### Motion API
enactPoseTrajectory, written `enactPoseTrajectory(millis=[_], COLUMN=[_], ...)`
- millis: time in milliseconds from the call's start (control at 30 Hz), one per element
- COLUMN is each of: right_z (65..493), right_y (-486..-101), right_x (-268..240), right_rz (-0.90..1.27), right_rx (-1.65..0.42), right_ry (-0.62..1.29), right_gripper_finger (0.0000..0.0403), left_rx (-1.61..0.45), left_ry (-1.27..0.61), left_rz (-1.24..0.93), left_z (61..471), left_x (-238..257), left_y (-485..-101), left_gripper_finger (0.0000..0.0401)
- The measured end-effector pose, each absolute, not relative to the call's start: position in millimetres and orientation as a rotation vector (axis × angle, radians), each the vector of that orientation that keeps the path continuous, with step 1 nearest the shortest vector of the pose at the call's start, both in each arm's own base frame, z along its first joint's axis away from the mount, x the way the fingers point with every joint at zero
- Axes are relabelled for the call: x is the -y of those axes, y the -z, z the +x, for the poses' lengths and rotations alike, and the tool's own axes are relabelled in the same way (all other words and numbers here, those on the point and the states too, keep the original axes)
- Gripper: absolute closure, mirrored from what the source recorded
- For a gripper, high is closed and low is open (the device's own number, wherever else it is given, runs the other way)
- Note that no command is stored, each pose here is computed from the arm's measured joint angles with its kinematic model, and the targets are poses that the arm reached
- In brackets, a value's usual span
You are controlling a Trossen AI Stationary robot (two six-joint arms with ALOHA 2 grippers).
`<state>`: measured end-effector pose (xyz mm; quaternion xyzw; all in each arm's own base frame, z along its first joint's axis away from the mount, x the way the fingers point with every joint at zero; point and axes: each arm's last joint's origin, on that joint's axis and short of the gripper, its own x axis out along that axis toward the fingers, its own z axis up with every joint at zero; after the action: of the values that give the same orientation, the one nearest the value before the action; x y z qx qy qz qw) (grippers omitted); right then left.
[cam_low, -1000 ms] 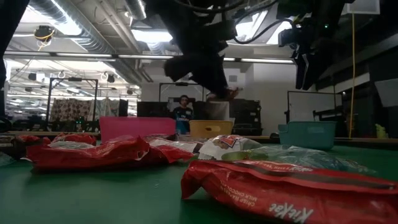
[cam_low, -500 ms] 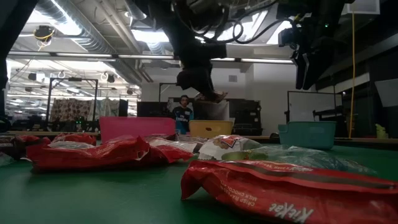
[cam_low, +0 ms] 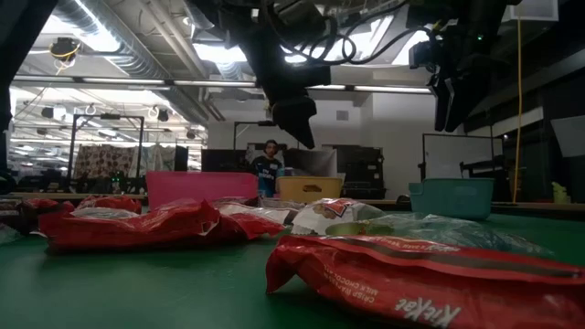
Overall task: Sort candy
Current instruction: Put the brown chocolate bar into the yellow bin, then put the red chocolate bar into the red bin
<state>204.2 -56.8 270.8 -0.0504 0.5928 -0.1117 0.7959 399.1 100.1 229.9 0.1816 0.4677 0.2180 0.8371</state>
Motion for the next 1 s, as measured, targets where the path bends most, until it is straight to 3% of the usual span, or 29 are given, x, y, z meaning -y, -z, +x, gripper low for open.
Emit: enactPoseTrajectory(millis=[233,633,1000], right_z=[204.2,204.2,204.2], right_y=[-270.9,-270.9,-270.8], right_x=[56.8,56.8,56.8], right_rz=[-0.108,-0.108,-0.108], right_rx=[-1.273,-1.273,-1.274], right_ry=[0.24,0.24,0.24], right_gripper_finger=[0.0176,0.0176,0.0176], left_rx=[-0.985,-0.958,-1.147], left_ry=[-0.449,-0.416,-0.036], left_rz=[0.389,0.167,-0.212], left_z=[400.8,404.4,392.0], left_x=[-93.1,-45.0,1.1], left_y=[-229.9,-225.7,-214.9], left_gripper_finger=[0.02,0.0195,0.0195])
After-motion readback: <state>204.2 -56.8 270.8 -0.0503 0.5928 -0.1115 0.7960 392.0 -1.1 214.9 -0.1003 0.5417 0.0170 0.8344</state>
